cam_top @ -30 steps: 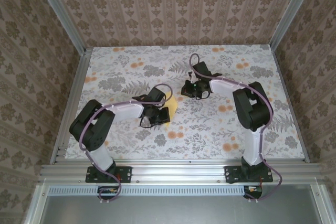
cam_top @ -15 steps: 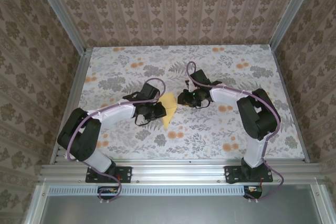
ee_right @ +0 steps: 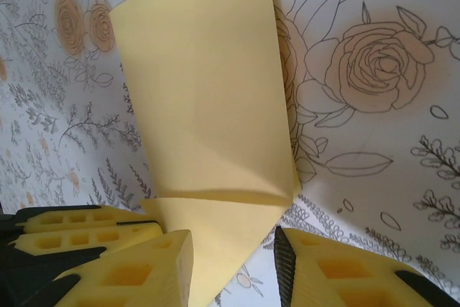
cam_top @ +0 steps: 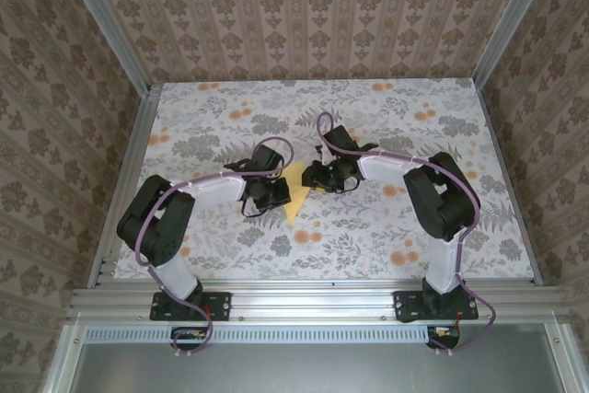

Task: Fold a paper plane with a square sheet of paper (pick it up from the middle)
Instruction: Move the paper to the center of the table.

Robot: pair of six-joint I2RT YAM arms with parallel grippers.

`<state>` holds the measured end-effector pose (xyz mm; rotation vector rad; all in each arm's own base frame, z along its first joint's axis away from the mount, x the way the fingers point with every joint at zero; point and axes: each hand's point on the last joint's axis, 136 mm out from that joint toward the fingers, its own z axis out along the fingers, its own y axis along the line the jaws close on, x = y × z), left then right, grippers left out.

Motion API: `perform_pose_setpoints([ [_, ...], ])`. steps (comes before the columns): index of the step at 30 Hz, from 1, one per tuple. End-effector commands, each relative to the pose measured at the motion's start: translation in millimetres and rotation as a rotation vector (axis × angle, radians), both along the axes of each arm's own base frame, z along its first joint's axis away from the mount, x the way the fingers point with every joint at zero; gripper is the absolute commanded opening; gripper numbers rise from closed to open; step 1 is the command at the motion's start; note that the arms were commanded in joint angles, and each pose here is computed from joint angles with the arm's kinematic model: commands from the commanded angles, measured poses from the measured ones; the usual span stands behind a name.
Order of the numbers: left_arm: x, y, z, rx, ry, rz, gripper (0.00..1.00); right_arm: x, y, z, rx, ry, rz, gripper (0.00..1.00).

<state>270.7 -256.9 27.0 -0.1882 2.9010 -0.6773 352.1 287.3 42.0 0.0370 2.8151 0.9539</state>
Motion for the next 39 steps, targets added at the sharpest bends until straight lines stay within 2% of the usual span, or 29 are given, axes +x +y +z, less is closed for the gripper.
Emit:
perform_pose_setpoints([
  [1, 1, 8, -9, 0.047, 0.029, 0.029, 0.10, 2, 6, -4, 0.024, 0.032, -0.010, 0.37],
  [16, -4, 13, -20, 0.081, 0.059, 0.019, 0.08, -1, 20, -14, 0.109, 0.109, -0.019, 0.33],
  [24, -3, 12, -21, 0.084, 0.060, 0.015, 0.08, -2, 31, -14, 0.242, 0.185, -0.116, 0.28],
  [34, 1, 11, -16, 0.087, 0.045, 0.004, 0.08, -8, 24, -27, 0.193, 0.200, -0.115, 0.25],
  [36, 1, 11, -17, 0.087, 0.045, 0.004, 0.08, -10, 23, -28, 0.193, 0.200, -0.111, 0.20],
  [39, 2, 11, -15, 0.088, 0.040, 0.002, 0.09, -10, 21, -29, 0.186, 0.195, -0.118, 0.06],
])
